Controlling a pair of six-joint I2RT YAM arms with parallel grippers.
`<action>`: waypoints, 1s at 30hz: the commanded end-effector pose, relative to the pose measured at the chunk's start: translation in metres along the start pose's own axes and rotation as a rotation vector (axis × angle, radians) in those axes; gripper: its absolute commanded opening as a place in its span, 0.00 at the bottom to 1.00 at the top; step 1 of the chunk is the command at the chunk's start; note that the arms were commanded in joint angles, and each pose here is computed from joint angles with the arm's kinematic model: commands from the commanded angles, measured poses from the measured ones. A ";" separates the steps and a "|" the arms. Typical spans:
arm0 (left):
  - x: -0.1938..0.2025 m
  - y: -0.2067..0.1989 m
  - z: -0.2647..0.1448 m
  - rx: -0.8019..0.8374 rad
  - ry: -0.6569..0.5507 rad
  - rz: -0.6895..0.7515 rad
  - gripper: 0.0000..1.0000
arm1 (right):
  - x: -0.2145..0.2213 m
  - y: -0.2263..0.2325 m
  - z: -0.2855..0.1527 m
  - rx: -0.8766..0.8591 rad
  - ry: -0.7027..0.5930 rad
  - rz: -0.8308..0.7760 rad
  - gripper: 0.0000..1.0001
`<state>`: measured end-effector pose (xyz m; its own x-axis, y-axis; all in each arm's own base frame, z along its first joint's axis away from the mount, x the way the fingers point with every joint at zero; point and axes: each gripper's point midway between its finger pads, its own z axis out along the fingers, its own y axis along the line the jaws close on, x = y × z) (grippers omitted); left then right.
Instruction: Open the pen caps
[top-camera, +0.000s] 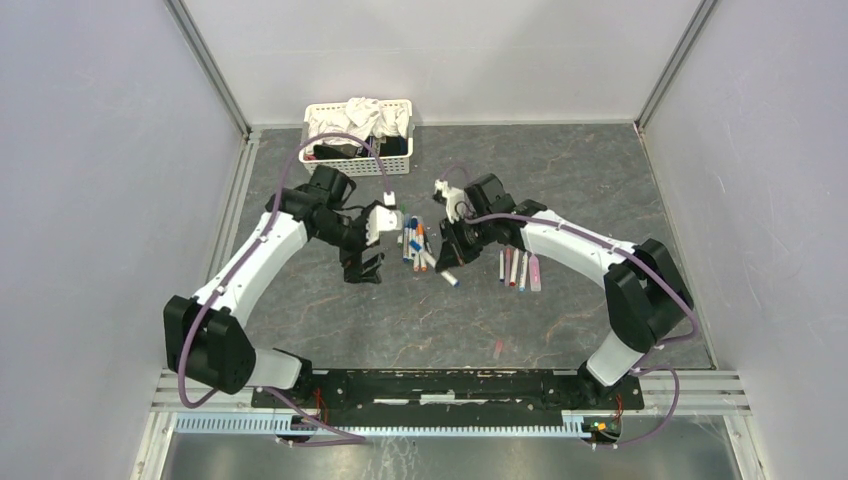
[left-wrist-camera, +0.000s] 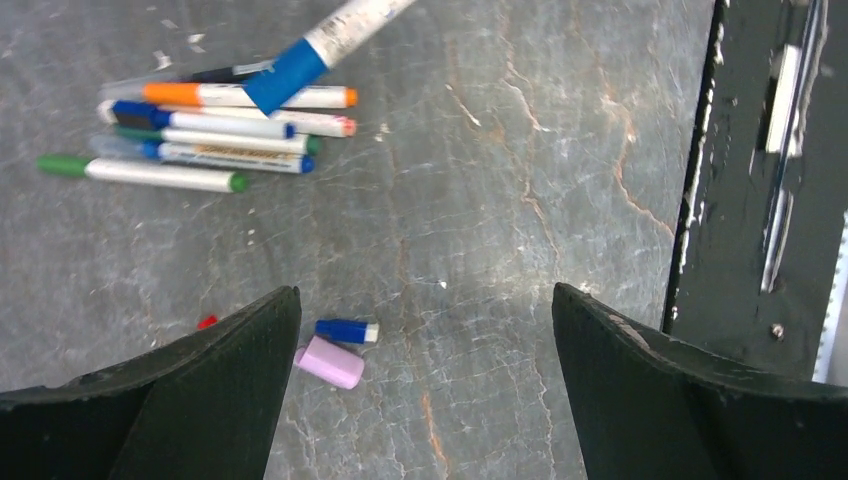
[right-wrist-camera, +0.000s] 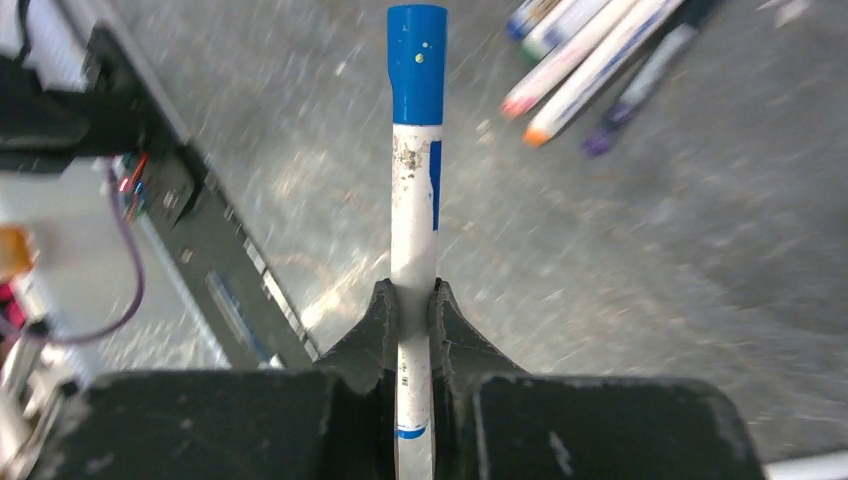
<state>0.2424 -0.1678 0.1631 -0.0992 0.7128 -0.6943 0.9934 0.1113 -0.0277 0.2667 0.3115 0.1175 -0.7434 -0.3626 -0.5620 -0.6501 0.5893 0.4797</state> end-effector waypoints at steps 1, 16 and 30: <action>0.004 -0.010 0.012 0.018 0.048 0.178 1.00 | 0.029 0.048 -0.014 -0.274 0.070 -0.053 0.00; -0.013 -0.049 0.027 0.126 -0.007 0.336 0.87 | 0.043 0.096 -0.014 -0.561 0.125 -0.079 0.00; -0.008 -0.052 0.042 0.187 0.034 0.325 0.52 | 0.025 0.105 -0.012 -0.595 0.097 -0.069 0.00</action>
<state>0.1917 -0.2042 0.1389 0.1817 0.7316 -0.6571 0.9767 -0.2116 0.0344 0.1713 0.3437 0.1411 -0.7196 -0.4906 -0.4915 -0.6204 0.1362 0.7723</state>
